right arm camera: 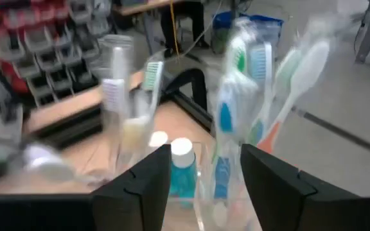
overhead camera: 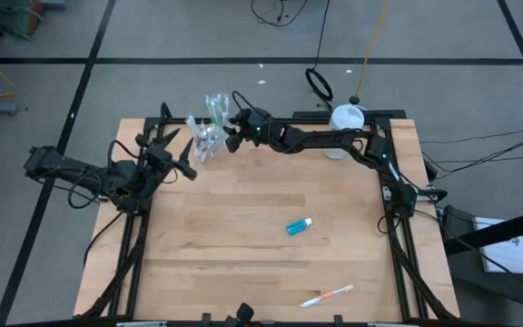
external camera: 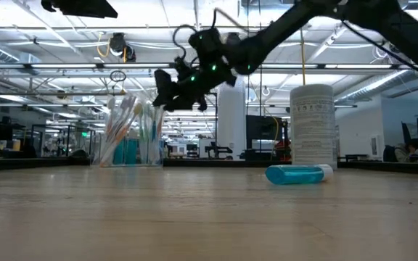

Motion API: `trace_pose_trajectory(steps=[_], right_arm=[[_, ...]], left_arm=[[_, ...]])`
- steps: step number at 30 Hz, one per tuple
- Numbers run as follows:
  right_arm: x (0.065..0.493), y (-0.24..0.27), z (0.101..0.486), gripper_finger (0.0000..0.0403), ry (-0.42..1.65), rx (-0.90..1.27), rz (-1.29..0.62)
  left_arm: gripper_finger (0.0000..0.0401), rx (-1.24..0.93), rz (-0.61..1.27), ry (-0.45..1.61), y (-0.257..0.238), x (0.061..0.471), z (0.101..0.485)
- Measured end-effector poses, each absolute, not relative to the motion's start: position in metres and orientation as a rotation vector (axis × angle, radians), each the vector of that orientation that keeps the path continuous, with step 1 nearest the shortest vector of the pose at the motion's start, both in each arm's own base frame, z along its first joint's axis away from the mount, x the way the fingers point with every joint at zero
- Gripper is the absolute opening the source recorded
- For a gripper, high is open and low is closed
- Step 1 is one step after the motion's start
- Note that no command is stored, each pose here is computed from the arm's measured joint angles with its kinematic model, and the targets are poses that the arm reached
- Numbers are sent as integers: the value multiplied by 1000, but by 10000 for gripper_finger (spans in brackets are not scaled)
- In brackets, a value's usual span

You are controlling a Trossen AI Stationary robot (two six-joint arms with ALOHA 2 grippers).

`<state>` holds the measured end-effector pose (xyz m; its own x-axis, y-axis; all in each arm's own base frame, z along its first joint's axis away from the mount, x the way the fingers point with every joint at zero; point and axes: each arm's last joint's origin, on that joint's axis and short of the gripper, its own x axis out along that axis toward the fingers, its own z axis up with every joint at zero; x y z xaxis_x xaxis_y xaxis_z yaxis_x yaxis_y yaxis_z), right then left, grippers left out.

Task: Pick & Place toothbrushing station
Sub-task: Put the orange toothbrush into the transparent organizer

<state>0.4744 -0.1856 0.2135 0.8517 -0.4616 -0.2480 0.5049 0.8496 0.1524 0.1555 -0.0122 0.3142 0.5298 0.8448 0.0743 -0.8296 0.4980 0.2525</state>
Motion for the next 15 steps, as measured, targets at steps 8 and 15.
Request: trace_pose_trajectory(steps=[8, 15], right_arm=[[447, -146, 258, 180, 491, 178, -461], [420, -94, 270, 176, 799, 201, -392]], left_arm=[[218, 238, 939, 33, -24, 154, 314], [218, 181, 882, 0, -33, 153, 314]])
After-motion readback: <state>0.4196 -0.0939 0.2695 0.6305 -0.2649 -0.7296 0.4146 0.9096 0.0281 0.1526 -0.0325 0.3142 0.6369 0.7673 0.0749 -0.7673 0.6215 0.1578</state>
